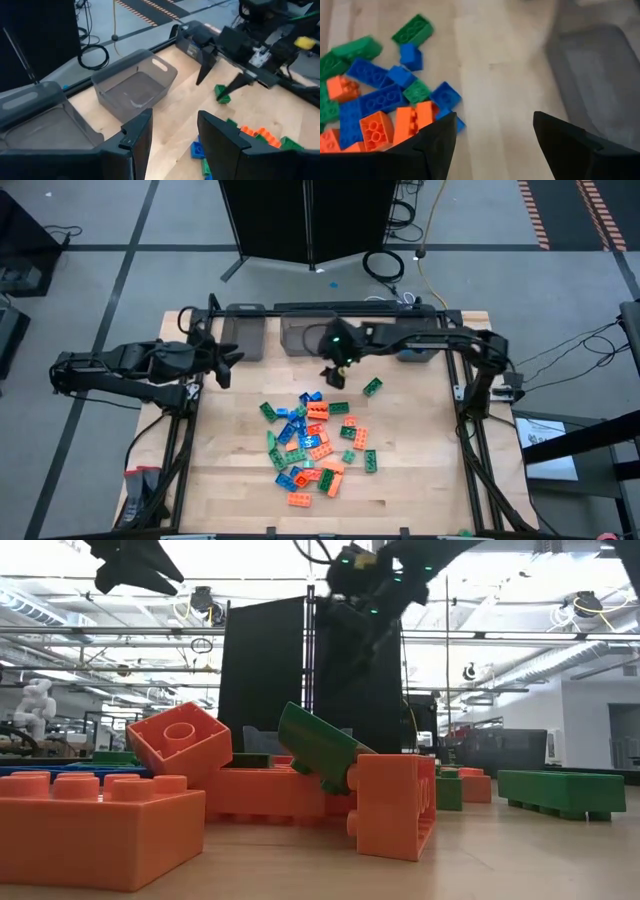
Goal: Sort blocks
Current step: Put the blue game piece into the right black bin
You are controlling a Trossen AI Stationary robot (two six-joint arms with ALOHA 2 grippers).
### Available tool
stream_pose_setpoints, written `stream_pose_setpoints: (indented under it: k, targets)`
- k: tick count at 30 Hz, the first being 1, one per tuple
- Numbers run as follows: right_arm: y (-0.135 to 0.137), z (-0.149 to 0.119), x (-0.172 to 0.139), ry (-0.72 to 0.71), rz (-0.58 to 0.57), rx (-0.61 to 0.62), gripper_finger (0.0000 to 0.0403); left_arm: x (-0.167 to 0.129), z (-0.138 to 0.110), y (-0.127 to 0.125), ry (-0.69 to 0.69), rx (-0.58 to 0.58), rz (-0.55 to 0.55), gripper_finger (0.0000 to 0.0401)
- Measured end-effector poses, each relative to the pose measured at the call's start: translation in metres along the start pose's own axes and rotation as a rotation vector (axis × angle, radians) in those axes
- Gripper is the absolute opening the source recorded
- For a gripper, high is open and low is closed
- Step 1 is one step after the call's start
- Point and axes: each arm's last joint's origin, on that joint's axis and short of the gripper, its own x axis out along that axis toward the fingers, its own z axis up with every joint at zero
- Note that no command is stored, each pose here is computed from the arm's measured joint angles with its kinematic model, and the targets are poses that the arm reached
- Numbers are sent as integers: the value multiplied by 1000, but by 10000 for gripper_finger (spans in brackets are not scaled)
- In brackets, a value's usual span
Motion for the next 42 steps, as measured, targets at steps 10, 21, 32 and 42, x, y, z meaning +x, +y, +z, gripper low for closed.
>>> stream_pose_setpoints:
  k: [10,21,32,42]
  targets:
    - [24,15,35,153,79,-406,257,0,-5,3,46,30,25,160]
    - [41,-5,74,263,124,-497,257,-1,-6,4,54,36,29,160]
    - [38,-7,87,259,66,-482,211,-1,-6,4,58,39,32,160]
    - [38,-8,87,265,78,-475,141,-1,-6,4,58,39,33,160]
